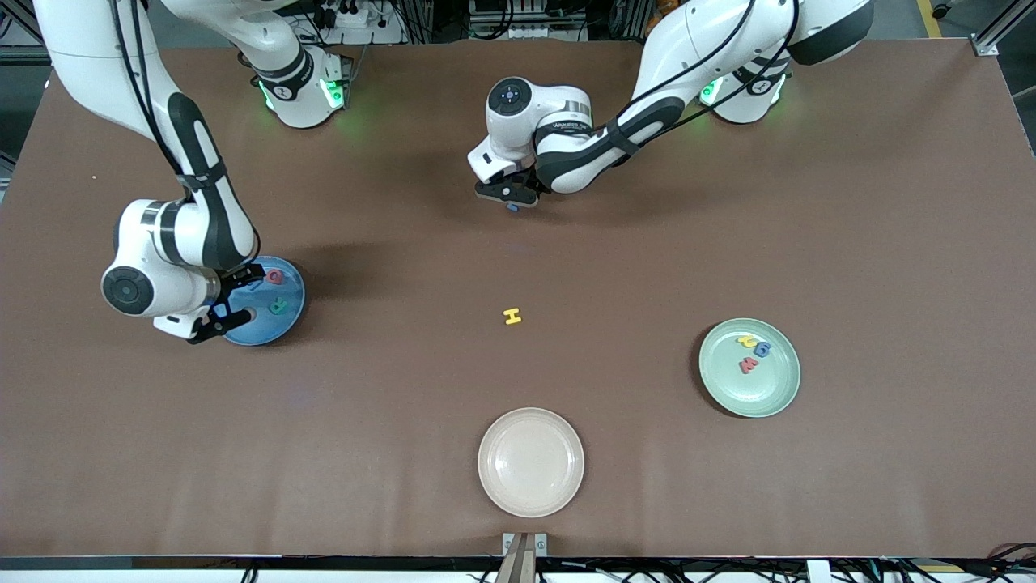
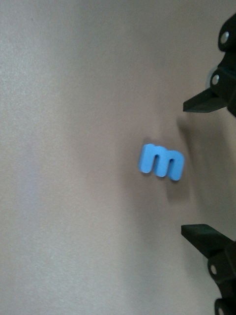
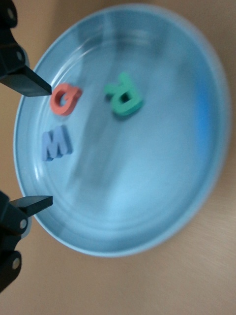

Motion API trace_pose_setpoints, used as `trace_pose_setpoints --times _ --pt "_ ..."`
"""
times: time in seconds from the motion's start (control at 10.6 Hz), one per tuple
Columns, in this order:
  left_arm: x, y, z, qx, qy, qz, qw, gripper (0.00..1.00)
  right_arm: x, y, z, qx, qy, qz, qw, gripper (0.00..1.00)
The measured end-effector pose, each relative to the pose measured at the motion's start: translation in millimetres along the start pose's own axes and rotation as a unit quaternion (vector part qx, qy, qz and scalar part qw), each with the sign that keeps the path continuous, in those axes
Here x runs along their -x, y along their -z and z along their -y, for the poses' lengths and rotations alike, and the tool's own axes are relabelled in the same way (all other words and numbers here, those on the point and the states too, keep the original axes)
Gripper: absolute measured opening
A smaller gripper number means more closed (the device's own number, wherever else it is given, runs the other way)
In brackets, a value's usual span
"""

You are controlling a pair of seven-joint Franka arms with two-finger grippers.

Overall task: Sort uppercase to blue plate, lowercase to green plate
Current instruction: 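Grasp the blue m with the left gripper while the right gripper returns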

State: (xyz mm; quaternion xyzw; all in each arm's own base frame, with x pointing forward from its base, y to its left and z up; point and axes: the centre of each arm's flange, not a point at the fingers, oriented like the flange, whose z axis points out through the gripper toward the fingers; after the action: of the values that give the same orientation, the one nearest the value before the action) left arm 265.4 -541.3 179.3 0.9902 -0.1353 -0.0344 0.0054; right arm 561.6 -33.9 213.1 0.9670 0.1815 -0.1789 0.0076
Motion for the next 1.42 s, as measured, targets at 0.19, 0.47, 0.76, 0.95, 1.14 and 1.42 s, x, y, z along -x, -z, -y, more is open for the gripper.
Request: trace_pose_setpoints --times 0.19,0.47,0.76,0.95,1.14,1.42 --pt "0 -4 0 -0.001 -0.013 -0.01 1.0 1.0 -14 42 16 -0.006 -0.05 0.007 0.999 0.9" --pt "8 -12 -3 -0.009 -0.04 -0.022 0.999 0.99 -21 123 25 -0.005 -0.087 -0.014 0.996 1.0" --pt "11 -18 -3 -0.013 -0.052 -0.027 0.998 0.87 -6 168 15 -0.003 -0.097 -0.055 0.994 1.0" --pt "10 -15 -4 -0.011 -0.052 -0.031 0.998 0.65 -4 186 20 -0.005 -0.129 -0.073 0.989 1.0" --pt "9 -13 -4 -0.01 -0.051 -0.032 0.998 0.48 -7 202 44 -0.012 -0.161 -0.088 0.983 1.0" --pt "2 -12 -1 -0.01 -0.045 -0.035 0.998 0.34 -25 219 94 -0.015 -0.175 -0.14 0.974 1.0"
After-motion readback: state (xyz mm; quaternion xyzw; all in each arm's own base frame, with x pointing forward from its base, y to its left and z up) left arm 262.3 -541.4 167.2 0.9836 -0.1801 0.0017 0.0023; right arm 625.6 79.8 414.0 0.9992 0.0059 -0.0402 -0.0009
